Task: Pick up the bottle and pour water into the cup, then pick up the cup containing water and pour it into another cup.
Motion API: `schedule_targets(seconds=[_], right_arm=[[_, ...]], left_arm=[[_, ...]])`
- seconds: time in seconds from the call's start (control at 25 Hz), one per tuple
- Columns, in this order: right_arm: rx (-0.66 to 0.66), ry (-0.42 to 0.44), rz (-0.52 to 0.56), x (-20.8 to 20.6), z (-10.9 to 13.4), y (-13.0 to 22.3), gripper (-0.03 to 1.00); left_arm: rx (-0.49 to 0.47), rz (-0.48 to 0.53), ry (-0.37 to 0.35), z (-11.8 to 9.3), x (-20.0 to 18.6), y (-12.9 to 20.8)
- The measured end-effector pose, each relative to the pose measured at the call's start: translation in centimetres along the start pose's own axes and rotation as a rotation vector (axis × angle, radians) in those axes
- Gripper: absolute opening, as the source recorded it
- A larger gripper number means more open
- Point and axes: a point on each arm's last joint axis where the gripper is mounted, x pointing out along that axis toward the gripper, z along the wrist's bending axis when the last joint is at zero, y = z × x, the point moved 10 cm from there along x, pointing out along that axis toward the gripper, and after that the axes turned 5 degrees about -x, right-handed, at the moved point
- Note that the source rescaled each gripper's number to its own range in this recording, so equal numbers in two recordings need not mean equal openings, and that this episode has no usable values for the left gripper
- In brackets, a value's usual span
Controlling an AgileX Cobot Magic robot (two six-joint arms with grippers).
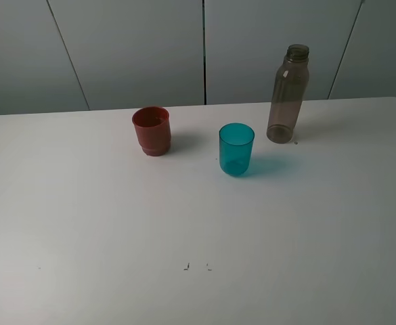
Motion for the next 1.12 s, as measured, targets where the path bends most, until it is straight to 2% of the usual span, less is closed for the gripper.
schedule_targets(seconds=[0.4, 1.12], right_arm=[[0.030, 0.056, 0.004, 0.00, -0.51, 0.04, 1.00], [0.033, 0.061, 0.004, 0.00, -0.56, 0.05, 1.00]], left_arm=[[0.000, 0.000, 0.000, 0.00, 0.00, 0.00], [0.000, 0.000, 0.000, 0.00, 0.00, 0.00]])
